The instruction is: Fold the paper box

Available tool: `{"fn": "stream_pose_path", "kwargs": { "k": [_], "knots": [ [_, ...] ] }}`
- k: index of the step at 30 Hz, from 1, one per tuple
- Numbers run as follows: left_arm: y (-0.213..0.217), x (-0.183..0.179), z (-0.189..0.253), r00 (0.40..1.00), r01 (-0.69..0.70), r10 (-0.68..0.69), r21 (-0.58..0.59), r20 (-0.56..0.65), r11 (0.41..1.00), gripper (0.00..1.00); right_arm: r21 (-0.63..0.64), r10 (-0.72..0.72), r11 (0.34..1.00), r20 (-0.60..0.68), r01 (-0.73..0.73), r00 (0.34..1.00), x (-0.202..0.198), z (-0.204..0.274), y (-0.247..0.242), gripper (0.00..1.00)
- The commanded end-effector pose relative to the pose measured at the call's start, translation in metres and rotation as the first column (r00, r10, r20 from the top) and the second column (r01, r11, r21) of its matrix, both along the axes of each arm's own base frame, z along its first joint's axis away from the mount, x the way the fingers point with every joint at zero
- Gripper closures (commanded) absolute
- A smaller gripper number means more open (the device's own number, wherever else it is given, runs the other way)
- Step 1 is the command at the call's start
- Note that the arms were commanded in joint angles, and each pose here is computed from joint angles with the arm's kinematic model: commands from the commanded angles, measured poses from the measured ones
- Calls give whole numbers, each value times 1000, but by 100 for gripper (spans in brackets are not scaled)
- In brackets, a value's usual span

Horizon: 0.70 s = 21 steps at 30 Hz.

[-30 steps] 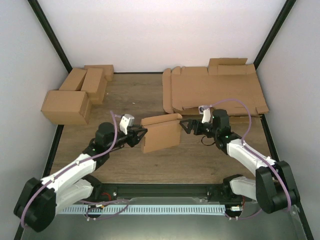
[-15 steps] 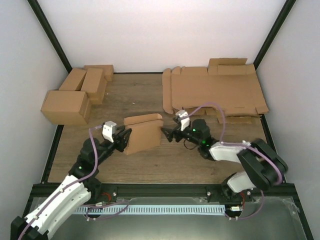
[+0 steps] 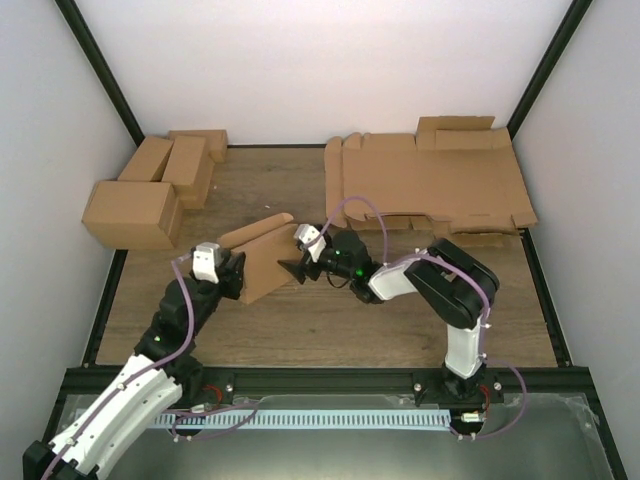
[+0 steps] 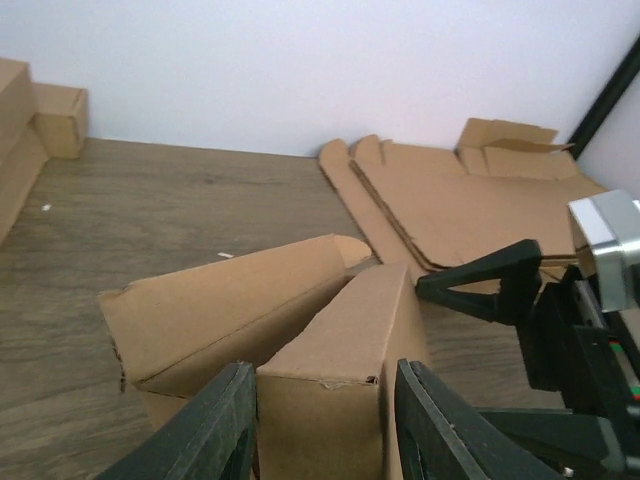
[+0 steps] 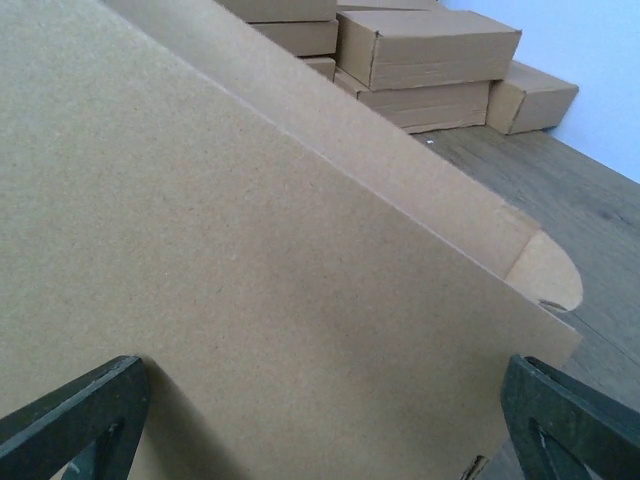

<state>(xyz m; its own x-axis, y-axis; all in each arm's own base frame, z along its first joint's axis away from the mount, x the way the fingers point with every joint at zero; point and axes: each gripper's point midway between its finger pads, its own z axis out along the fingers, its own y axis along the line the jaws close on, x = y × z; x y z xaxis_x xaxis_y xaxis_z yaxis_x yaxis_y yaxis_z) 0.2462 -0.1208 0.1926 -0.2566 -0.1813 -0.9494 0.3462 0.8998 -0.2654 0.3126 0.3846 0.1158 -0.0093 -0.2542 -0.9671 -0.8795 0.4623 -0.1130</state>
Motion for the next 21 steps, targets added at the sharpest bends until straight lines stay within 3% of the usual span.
{"fn": "stream_pose_path", "kwargs": {
  "k": [1, 9, 13, 16, 21],
  "knots": [
    [-9, -5, -5, 998, 52, -52, -6, -26, 999, 61, -84, 22, 996, 18, -21, 1000, 7, -24, 15, 0],
    [-7, -5, -10, 999, 40, -40, 1, -37, 999, 61, -150, 27, 988, -51, -35, 998, 22, -52, 33, 0],
    [-8, -5, -9, 998, 45, -45, 2, -36, 999, 61, -50, -4, 999, 49, 7, 999, 15, -18, 18, 0],
    [-11, -6, -9, 998, 60, -60, -1, -35, 998, 61, -70, -27, 997, 33, 30, 999, 17, -12, 14, 0],
    [-16, -9, -6, 995, 95, -96, -9, -31, 995, 61, 22, -80, 997, 9, 80, 997, 11, 22, -6, 0]
  ]
}}
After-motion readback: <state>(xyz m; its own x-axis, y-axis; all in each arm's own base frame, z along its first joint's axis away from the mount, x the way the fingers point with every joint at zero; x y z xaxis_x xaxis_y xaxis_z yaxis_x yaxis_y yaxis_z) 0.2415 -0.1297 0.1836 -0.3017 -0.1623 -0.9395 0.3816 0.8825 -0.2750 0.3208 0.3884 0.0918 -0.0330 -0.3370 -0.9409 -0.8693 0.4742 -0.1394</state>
